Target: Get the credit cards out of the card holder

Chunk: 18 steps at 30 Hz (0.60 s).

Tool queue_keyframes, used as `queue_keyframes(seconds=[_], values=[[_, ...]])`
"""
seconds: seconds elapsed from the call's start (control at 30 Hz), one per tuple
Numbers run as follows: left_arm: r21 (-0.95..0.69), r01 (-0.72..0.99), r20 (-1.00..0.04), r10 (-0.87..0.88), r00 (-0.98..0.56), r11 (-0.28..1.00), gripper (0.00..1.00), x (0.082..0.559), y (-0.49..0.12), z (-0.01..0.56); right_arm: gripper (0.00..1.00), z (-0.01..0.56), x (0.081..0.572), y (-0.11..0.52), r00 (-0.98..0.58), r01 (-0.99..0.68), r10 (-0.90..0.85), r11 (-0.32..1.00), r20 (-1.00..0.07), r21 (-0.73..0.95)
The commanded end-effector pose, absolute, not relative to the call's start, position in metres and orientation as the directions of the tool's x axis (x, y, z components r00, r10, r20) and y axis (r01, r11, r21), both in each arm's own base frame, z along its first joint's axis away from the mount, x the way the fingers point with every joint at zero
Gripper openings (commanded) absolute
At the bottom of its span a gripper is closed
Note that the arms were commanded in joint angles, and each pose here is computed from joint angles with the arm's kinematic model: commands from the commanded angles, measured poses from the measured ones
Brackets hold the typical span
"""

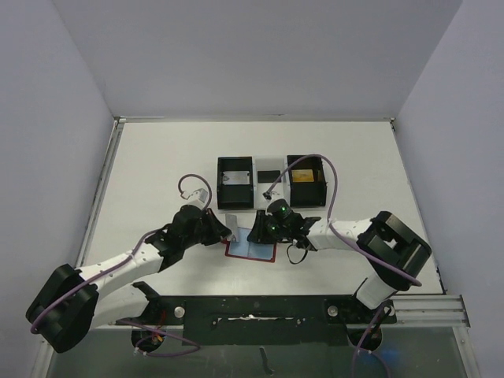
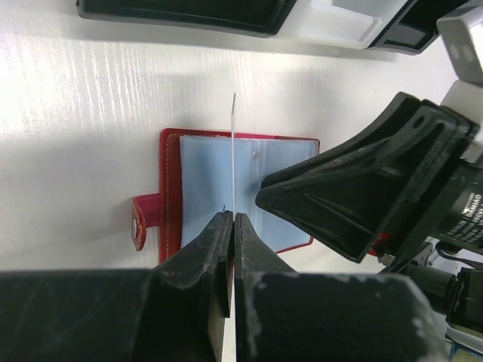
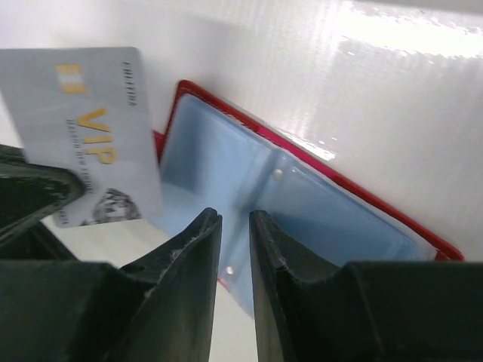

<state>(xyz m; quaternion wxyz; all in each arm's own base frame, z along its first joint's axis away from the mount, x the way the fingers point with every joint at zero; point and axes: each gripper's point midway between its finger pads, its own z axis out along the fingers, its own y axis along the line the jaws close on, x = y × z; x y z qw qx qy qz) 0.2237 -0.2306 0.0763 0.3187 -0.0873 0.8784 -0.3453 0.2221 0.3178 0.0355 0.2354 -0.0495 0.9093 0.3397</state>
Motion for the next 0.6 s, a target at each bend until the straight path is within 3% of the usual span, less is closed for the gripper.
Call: queue_keyframes(seconds=[0.0, 0.37, 0.57], values=[[-0.666, 0.101, -0.538, -0.383, -0.751, 0.739, 0.00, 0.229, -0.229, 0.087, 0.24, 0.025, 0.230, 0.300, -0.870, -0.217, 0.060, 0.845, -0.490, 0.489], [-0.675, 0.129, -0.570, -0.403, -0.716, 0.726, 0.00, 0.232, -0.226, 0.101, 0.30, 0.069, 0.239, 0.321, -0.810, -0.381, -0.021, 0.779, -0.587, 0.498], [-0.668, 0.106, -0.592, -0.440, -0.675, 0.737, 0.00, 0.233, -0.214, 0.110, 0.31, 0.072, 0.244, 0.336, -0.815, -0.398, -0.037, 0.760, -0.579, 0.513]])
